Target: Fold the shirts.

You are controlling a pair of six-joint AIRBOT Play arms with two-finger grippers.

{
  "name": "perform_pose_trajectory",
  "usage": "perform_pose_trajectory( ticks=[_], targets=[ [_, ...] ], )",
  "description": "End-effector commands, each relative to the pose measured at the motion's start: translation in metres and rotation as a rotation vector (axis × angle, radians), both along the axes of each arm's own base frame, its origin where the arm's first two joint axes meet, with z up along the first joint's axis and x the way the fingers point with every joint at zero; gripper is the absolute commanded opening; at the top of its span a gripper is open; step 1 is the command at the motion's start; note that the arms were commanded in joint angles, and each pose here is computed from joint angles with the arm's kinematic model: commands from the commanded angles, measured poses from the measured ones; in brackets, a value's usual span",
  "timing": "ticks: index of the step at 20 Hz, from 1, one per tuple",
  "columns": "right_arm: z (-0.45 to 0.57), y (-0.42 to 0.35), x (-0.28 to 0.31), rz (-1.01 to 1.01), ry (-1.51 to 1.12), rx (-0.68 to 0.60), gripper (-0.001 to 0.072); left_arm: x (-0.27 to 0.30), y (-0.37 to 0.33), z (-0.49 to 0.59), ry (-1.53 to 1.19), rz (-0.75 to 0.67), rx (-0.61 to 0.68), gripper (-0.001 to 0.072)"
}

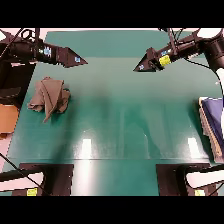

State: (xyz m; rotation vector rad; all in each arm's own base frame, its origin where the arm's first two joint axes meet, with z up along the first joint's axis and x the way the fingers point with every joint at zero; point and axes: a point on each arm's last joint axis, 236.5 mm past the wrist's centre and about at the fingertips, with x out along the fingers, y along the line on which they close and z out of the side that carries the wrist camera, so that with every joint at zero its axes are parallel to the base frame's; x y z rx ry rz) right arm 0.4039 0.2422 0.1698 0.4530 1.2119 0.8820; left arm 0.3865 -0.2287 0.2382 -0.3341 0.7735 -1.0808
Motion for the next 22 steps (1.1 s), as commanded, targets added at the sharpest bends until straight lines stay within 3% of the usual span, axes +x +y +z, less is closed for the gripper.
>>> perform_pose_trajectory(
  ticks=[1,13,20,22],
  targets=[
    [-0.001,-0.002,-0.001,0.0,0.007,-0.002,0.0023,0.0,0.0,0.001,-0.002,0.001,0.0,0.0023],
    [-0.001,-0.002,0.0,-0.001,0.006,-0.002,0.0023,0.0,0.0,0.001,0.007,0.005,-0.003,0.0023],
    [0.001,-0.001,0.004,-0.017,-0.007,0.004,0.0023,-0.004,-0.006,0.015,0.013,-0.011,-0.07,0.0023],
    [0.0,-0.001,0.001,-0.01,0.006,0.003,0.0023,0.009,0.011,-0.003,0.117,0.099,-0.02,0.0052]
  ],
)
